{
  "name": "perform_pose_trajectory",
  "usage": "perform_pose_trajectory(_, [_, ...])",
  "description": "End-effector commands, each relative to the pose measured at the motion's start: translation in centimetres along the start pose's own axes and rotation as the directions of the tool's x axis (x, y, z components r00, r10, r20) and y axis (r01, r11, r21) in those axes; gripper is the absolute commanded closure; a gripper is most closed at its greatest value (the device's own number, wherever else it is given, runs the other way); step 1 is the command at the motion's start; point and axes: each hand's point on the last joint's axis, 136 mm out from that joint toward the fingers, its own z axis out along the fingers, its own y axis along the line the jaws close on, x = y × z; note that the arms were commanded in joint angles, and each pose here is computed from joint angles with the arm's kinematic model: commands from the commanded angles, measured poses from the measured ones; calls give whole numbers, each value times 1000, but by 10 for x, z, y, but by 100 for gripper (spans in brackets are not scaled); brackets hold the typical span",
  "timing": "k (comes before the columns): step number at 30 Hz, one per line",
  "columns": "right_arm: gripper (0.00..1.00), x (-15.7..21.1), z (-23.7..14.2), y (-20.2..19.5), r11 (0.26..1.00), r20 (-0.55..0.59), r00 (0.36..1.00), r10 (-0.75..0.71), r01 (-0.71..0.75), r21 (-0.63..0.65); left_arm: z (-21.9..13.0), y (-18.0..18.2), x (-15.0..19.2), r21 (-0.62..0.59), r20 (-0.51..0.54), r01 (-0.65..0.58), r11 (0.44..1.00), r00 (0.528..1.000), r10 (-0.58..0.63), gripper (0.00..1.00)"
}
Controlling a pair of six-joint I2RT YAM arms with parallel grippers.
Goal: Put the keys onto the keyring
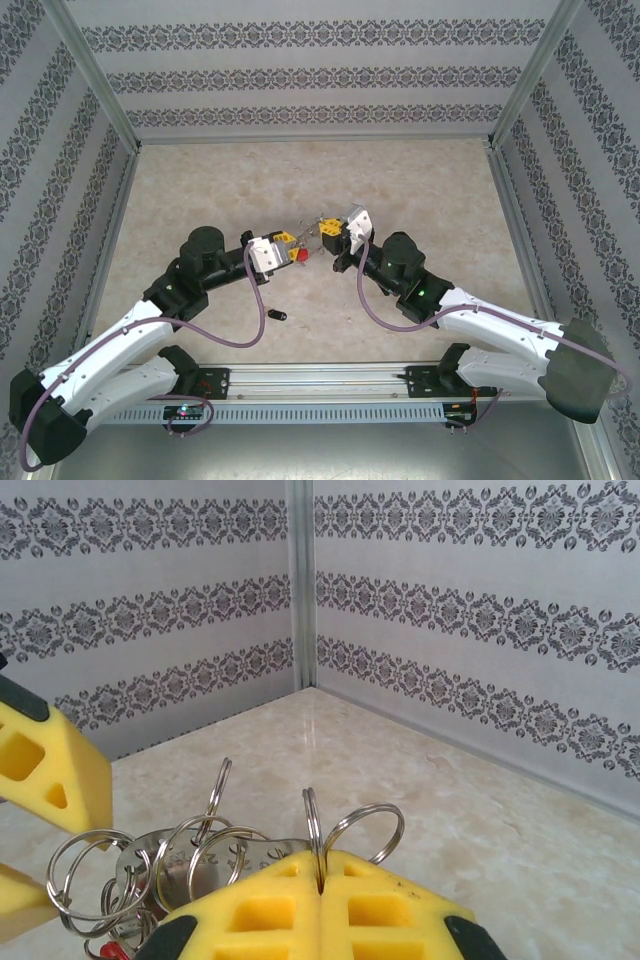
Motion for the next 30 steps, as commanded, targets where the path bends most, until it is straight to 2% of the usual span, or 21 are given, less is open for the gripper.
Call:
perform_pose_trajectory(1, [100, -19, -7, 1, 1000, 70, 998, -4, 5, -19, 0, 0, -9, 10, 10, -58, 998, 998, 58, 75])
perform_pose_trajectory(5, [100, -19, -7, 2, 1000, 72, 997, -2, 4, -27, 0, 2, -5, 6, -13, -73, 997, 997, 74, 67])
perform_pose_trajectory(17, [100, -19, -8, 4, 999, 71, 997, -2, 5, -48, -15, 8, -6, -56, -35, -151, 987, 988, 149, 56])
perform_pose_trajectory(30, [100, -14, -2, 12, 996, 49, 999, 1, 3, -94, -1, -8, -8, 114, -39, -188, 975, 980, 194, 57])
